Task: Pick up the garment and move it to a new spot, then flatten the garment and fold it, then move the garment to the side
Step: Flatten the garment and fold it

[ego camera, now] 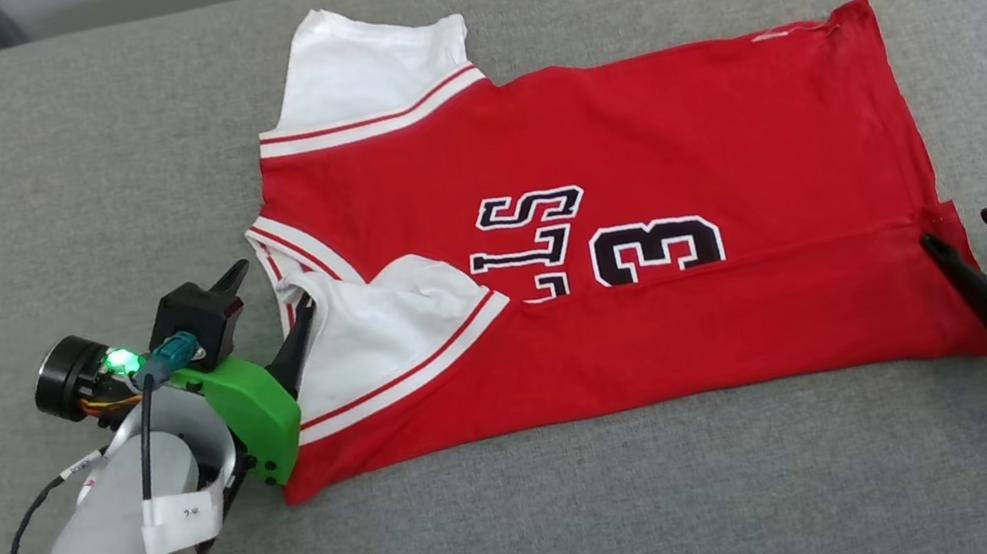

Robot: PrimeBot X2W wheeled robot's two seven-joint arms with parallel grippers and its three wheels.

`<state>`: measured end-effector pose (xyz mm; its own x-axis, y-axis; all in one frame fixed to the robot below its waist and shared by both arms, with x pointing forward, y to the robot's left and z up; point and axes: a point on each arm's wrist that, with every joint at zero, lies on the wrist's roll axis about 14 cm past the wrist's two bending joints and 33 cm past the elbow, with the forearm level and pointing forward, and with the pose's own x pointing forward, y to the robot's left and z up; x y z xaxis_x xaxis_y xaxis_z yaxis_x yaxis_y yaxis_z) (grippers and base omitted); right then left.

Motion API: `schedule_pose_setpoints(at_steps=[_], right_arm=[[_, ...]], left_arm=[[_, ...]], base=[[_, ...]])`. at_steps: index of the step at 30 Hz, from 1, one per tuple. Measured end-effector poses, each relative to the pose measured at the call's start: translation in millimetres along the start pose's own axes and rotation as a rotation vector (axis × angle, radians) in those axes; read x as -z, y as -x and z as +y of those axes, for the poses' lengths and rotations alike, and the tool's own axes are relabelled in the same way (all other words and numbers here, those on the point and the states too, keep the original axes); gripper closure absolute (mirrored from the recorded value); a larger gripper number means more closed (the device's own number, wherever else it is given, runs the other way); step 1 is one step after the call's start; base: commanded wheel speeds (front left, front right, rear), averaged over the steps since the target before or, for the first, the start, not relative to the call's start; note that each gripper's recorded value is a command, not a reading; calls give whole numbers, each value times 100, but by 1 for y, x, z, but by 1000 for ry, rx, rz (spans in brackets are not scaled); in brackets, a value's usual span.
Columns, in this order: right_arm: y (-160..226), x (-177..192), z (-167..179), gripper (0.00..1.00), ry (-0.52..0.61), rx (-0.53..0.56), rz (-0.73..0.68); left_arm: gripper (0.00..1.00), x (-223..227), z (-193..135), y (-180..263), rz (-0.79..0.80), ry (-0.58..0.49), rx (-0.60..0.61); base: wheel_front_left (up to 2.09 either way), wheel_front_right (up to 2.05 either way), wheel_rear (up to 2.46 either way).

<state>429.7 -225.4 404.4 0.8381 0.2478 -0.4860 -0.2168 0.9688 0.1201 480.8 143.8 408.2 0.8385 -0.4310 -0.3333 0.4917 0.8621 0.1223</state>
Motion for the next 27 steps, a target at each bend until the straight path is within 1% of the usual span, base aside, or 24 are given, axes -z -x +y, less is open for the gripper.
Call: schedule_pose_setpoints(at_steps=[5, 10, 12, 16, 18, 21, 23, 27], right_arm=[[17, -24, -2, 0, 35, 12, -103], [29, -40, 8, 0, 63, -5, -154], [33, -46, 12, 0, 71, -12, -162], [34, -54, 20, 0, 77, -24, -178], [33, -54, 25, 0, 77, -34, -176], [31, -54, 29, 0, 77, -43, -172], [29, -51, 30, 0, 73, -44, -161], [26, -45, 28, 0, 66, -39, -140]], left_arm=[[0, -26, 14, 20, -56, -44, -29], [0, -31, 12, 36, 28, -14, -9], [0, -30, 6, 42, 117, 5, 19], [0, -29, -3, 53, 252, 117, 62], [0, -23, -8, 60, 354, 177, 89], [0, -11, -19, 67, 485, 240, 135], [0, -1, -24, 70, 569, 239, 163], [0, 13, -28, 68, 642, 258, 181]], base=[[0, 0, 0], [0, 0, 0], [0, 0, 0], [0, 0, 0], [0, 0, 0], [0, 0, 0], [0, 0, 0], [0, 0, 0]])
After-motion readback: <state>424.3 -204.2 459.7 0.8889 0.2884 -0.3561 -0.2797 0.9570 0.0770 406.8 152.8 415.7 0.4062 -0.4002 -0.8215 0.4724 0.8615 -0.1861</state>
